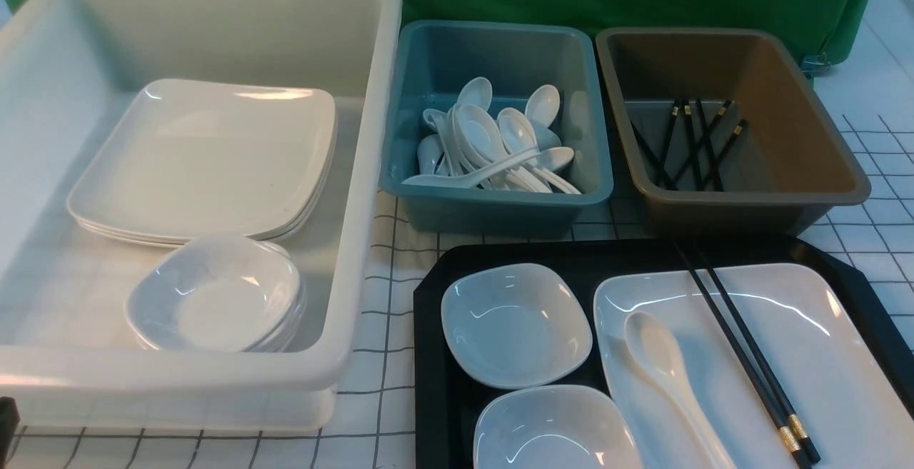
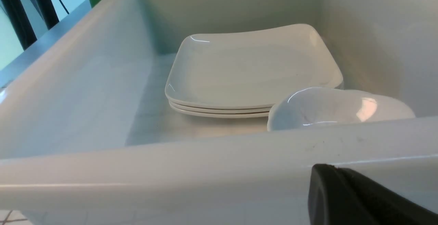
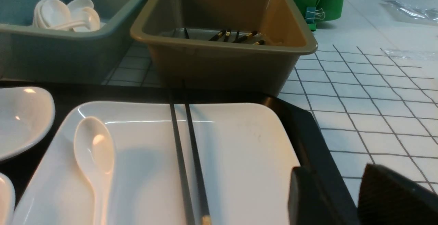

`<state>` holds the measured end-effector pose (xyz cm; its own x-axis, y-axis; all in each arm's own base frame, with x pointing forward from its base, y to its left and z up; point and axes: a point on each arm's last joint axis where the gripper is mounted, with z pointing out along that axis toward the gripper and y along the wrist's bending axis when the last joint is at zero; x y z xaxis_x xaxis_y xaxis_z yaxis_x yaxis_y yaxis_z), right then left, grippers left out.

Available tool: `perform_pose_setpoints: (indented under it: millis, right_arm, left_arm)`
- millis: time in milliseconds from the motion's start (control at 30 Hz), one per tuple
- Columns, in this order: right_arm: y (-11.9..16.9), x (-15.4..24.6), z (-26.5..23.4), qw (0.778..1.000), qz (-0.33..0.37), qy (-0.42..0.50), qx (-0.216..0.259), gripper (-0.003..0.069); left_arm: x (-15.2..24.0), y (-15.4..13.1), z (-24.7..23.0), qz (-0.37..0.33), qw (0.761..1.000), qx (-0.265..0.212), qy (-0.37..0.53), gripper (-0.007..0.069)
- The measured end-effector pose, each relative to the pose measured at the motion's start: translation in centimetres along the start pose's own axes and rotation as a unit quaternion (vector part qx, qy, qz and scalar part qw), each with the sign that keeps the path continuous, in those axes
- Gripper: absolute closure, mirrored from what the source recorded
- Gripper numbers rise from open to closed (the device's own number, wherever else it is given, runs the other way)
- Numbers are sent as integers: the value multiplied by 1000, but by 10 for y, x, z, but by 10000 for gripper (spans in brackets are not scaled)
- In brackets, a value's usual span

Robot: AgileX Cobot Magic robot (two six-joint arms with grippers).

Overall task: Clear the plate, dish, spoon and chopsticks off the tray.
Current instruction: Use the right arm to grab a pair of chopsticks from the plate

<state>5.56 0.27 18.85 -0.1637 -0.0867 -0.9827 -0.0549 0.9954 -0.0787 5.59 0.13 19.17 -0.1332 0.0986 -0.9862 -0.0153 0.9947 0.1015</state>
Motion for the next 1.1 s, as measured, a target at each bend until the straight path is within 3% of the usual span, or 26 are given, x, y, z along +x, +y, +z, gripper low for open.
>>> perform_pose_setpoints:
  millis: [100,200,300,433,567,700,733,800,900,967,1033,1100]
  right_arm:
    - [0,0,0,1000,0,0,0,415]
    - [0,0,0,1000,0,0,0,415]
    - [0,0,0,1000,0,0,0,415]
    - [0,-1,0,1000,5,-3,0,415]
    - [0,-11,-1,988,144,-58,-11,415]
    - [-3,-25,-4,939,313,-140,-28,415]
    - [-5,-30,-5,926,339,-165,-34,415]
    - [-6,-34,-7,913,358,-192,-39,415]
    - [-8,-40,-10,900,368,-228,-43,415]
    - [-10,-44,-12,892,371,-253,-46,417]
    - [-11,-49,-15,883,372,-282,-49,420]
    - [-11,-57,-18,886,363,-284,-57,468]
  left_arm:
    - [-5,0,0,-15,1000,-1,-26,606]
    - [-16,2,-1,-121,989,0,-90,606]
    - [-24,6,-3,-244,960,3,-135,606]
    - [-30,10,-6,-300,937,-3,-178,606]
    - [-37,15,-9,-358,906,-3,-226,606]
    - [-51,24,-20,-423,844,9,-329,606]
    - [-59,26,-25,-432,826,20,-362,606]
    - [-75,26,-32,-437,814,42,-380,606]
    - [-112,22,-47,-406,829,71,-378,606]
    - [-137,19,-54,-377,854,79,-350,606]
    - [-160,18,-55,-352,885,73,-295,606]
    - [-181,17,-42,-313,930,49,-184,606]
